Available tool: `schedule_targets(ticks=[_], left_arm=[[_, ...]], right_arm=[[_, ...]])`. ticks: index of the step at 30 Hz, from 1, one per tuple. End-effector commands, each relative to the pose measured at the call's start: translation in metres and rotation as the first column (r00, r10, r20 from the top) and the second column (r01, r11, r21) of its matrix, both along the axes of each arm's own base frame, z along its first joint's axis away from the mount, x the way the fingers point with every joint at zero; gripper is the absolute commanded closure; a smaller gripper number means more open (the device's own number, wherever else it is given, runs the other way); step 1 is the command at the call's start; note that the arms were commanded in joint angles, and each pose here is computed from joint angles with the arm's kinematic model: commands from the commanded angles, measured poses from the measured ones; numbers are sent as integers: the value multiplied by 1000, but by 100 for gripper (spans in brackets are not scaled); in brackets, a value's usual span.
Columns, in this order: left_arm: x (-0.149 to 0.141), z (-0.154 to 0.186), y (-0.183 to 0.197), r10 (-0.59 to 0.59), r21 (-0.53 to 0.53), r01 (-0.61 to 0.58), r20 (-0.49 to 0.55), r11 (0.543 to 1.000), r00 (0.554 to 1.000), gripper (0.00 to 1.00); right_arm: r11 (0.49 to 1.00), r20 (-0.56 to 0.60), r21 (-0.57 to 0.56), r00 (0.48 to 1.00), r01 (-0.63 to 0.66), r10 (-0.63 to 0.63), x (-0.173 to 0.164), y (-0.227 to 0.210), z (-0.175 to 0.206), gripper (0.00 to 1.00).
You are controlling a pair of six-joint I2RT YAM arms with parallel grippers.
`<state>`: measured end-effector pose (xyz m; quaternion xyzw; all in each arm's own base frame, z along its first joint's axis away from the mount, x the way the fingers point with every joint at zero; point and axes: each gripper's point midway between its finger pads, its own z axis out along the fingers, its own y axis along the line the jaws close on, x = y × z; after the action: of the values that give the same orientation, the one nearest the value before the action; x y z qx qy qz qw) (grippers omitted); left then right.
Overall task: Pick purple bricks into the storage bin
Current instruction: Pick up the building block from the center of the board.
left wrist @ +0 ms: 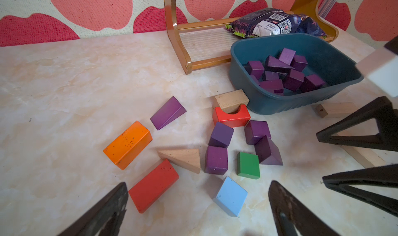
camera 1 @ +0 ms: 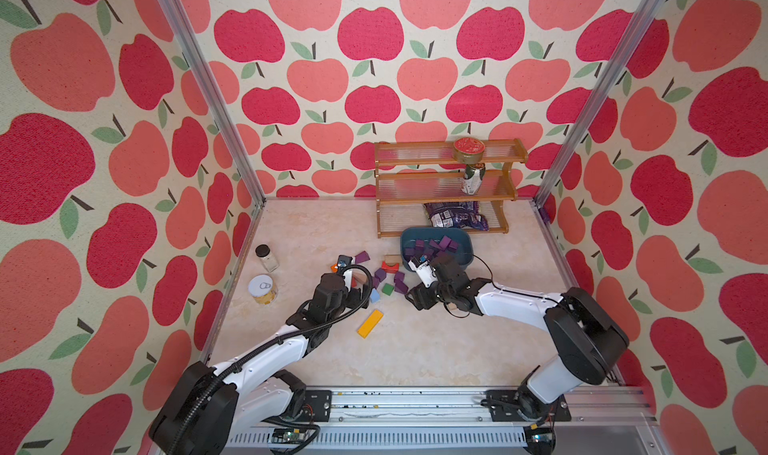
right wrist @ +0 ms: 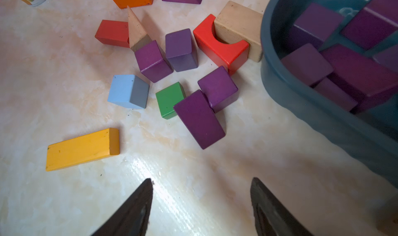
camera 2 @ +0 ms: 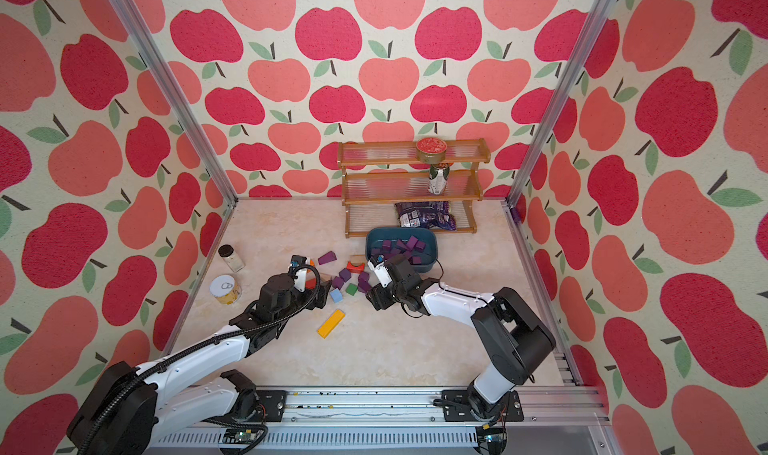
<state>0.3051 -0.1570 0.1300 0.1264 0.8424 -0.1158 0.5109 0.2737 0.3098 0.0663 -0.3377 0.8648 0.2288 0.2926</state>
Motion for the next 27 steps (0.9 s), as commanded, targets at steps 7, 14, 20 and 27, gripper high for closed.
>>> schedule_targets(ticks=[7, 14, 20, 27], left_arm=[[4, 1, 7, 41, -2, -41, 3, 999, 999, 1], [5, 2, 9, 52, -6, -52, 2, 999, 999, 1], [6, -6, 9, 50, 9, -50, -19, 999, 999, 1], [6, -6, 8, 48, 9, -48, -20, 999, 999, 1]], right_arm=[[996, 26, -6, 996, -89, 89, 15, 27, 6, 29], [992, -4, -43, 993, -118, 117, 19, 34, -3, 33], [991, -14, -52, 992, -125, 124, 19, 35, -6, 36], [988, -44, -72, 990, -138, 135, 19, 37, -14, 43]])
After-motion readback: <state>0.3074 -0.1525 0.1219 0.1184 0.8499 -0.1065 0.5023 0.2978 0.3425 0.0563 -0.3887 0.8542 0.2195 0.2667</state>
